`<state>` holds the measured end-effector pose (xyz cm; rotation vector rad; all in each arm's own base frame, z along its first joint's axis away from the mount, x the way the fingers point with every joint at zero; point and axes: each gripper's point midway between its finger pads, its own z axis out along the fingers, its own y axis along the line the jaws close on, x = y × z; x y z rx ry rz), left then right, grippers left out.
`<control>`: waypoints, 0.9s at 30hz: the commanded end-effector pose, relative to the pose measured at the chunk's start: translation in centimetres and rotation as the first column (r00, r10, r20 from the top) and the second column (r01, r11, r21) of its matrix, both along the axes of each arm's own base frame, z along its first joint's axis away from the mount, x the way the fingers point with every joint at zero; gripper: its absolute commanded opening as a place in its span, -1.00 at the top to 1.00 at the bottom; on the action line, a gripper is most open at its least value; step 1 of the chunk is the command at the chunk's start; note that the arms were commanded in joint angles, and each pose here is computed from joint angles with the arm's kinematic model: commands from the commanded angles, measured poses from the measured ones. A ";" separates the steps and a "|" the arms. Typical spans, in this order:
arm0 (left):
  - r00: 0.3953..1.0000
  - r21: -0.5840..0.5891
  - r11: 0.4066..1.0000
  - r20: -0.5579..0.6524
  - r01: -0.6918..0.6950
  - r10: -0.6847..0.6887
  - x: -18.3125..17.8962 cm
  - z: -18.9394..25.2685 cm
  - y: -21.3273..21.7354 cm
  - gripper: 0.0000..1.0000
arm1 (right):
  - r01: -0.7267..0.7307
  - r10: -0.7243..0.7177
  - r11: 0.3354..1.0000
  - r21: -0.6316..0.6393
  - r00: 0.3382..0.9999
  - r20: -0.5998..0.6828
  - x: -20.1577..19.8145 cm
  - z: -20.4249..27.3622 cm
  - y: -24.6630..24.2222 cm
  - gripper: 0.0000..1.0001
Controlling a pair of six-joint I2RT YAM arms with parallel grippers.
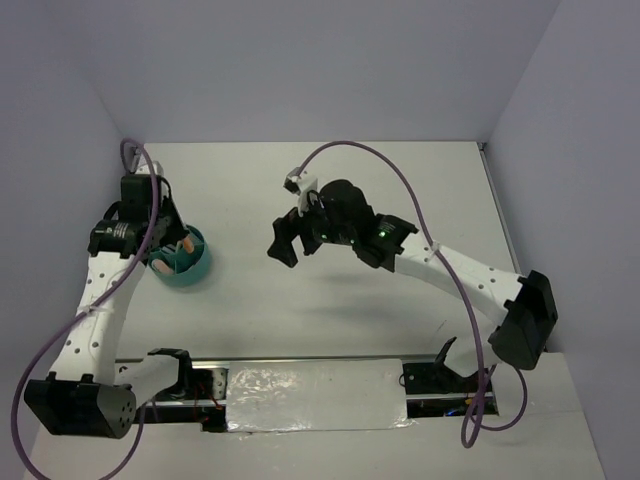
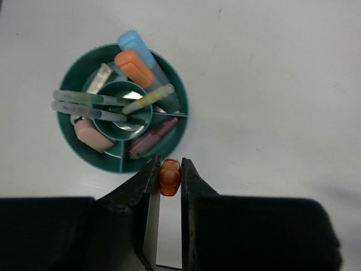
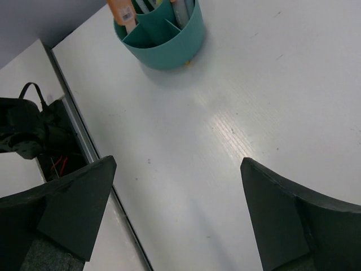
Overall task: Sort the stationery into containers
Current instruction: Place the stationery in the storage box.
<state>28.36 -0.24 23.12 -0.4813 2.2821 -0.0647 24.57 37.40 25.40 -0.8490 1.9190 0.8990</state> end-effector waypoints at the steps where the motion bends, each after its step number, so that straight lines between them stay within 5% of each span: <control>1: 0.998 0.192 0.980 0.007 0.053 -0.056 1.7 -0.8 2.5 1.00 | 0.004 -0.004 1.000 0.009 0.998 0.057 -0.9 1.6 -1.8 -1.00; 13: 0.984 0.257 0.951 0.003 0.173 -0.180 4.0 -4.4 2.2 0.95 | -0.034 0.033 0.999 0.025 0.999 0.038 -2.9 1.1 -3.2 -0.99; 27: 0.990 0.254 0.957 -0.008 0.139 -0.141 2.4 -5.0 2.6 -0.28 | -0.036 0.034 0.999 0.018 0.995 0.091 -2.2 3.3 -3.0 -1.00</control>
